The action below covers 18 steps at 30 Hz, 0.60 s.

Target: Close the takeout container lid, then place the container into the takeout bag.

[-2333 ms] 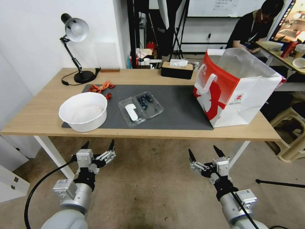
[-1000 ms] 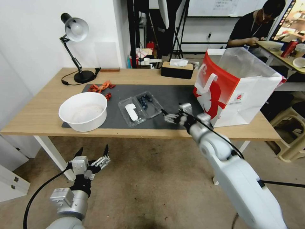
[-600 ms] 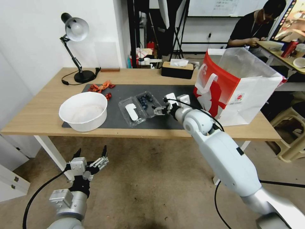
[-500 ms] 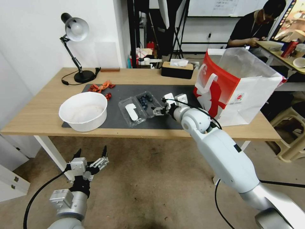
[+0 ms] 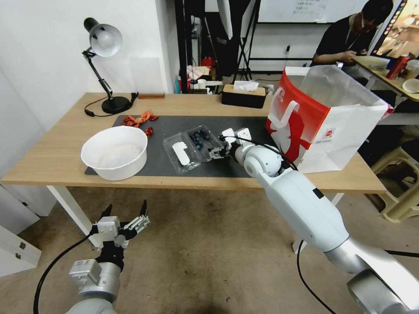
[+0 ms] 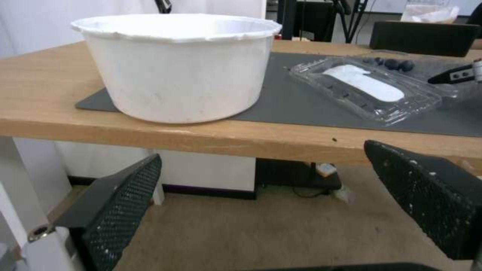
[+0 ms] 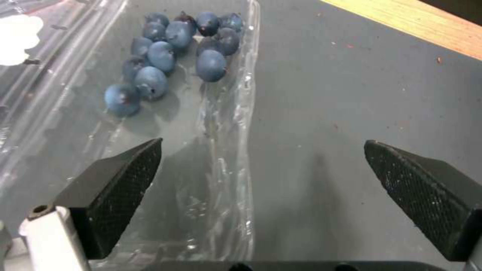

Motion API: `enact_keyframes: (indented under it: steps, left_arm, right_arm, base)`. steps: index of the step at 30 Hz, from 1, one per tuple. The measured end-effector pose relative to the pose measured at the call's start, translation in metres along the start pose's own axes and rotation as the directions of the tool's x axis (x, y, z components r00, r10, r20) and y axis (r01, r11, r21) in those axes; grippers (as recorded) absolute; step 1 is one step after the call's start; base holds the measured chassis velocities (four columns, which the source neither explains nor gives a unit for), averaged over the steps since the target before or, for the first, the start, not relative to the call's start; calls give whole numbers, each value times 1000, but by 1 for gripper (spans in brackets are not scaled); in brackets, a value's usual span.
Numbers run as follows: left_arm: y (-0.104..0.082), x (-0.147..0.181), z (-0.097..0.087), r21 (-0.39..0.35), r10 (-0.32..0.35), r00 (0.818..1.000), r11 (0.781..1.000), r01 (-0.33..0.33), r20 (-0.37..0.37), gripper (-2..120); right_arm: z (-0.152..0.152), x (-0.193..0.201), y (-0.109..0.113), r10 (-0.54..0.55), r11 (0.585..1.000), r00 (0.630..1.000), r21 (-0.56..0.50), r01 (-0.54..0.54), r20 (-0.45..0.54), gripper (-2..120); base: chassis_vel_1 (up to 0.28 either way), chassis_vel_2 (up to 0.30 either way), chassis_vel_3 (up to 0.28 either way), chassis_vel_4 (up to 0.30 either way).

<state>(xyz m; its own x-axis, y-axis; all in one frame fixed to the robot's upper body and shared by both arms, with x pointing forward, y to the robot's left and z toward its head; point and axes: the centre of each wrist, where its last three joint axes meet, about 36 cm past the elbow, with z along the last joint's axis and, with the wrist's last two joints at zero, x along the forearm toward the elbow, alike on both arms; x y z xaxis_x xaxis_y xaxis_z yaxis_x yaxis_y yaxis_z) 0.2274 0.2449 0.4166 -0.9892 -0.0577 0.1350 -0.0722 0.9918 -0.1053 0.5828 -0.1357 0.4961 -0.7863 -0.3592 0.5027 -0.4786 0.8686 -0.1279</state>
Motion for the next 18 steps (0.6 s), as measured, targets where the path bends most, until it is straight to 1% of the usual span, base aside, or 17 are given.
enact_keyframes:
  steps: [4, 18]
  left_arm:
    - [1, 0, 0, -2, -6, 1000, 1000, 6, 3, 100]
    - [2, 0, -1, -5, -11, 1000, 1000, 11, 14, 100]
  right_arm:
    - [0, -4, -7, 1, 1000, 1000, -2, -1, -12, 100]
    - [6, -3, -13, 34, 999, 999, 9, -34, -25, 100]
  base:
    - [0, 0, 0, 0]
    - [0, 0, 0, 0]
